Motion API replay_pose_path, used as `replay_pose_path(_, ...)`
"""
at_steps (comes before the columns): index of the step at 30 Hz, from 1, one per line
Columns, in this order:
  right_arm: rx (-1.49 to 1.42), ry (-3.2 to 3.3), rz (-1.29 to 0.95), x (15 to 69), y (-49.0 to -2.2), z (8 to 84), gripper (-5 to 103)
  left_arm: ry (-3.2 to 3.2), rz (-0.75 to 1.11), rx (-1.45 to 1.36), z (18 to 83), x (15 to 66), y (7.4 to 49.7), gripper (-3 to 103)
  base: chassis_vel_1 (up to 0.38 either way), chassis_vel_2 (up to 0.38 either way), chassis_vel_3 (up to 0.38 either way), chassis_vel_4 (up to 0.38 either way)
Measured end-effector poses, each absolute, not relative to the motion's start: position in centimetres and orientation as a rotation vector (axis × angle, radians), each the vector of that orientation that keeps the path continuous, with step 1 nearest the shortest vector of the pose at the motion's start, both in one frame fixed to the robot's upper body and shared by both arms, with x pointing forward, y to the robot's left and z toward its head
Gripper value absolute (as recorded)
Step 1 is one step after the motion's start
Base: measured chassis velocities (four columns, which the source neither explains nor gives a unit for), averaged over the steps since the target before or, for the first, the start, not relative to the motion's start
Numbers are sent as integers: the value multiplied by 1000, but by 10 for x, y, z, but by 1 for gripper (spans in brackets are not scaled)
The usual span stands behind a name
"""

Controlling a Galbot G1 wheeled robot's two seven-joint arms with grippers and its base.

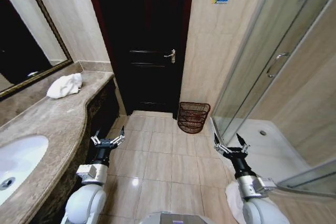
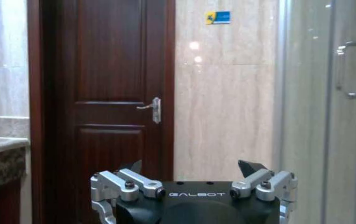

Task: Discard the used towel into the hamper.

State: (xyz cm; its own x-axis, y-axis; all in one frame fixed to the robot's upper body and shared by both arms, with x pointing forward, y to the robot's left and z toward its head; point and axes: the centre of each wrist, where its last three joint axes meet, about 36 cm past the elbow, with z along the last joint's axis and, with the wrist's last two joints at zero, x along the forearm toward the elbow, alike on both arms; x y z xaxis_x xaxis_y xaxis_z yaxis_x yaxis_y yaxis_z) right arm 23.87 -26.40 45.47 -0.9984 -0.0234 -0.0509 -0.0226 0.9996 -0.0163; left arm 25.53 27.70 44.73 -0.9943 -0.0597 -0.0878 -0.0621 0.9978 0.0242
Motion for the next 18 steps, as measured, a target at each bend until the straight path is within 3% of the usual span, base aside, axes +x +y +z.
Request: replay_pose_path(18, -37, 3087, -22, 240, -263, 456, 100, 3048, 36, -98, 442, 254, 278, 100, -25, 214, 202, -29)
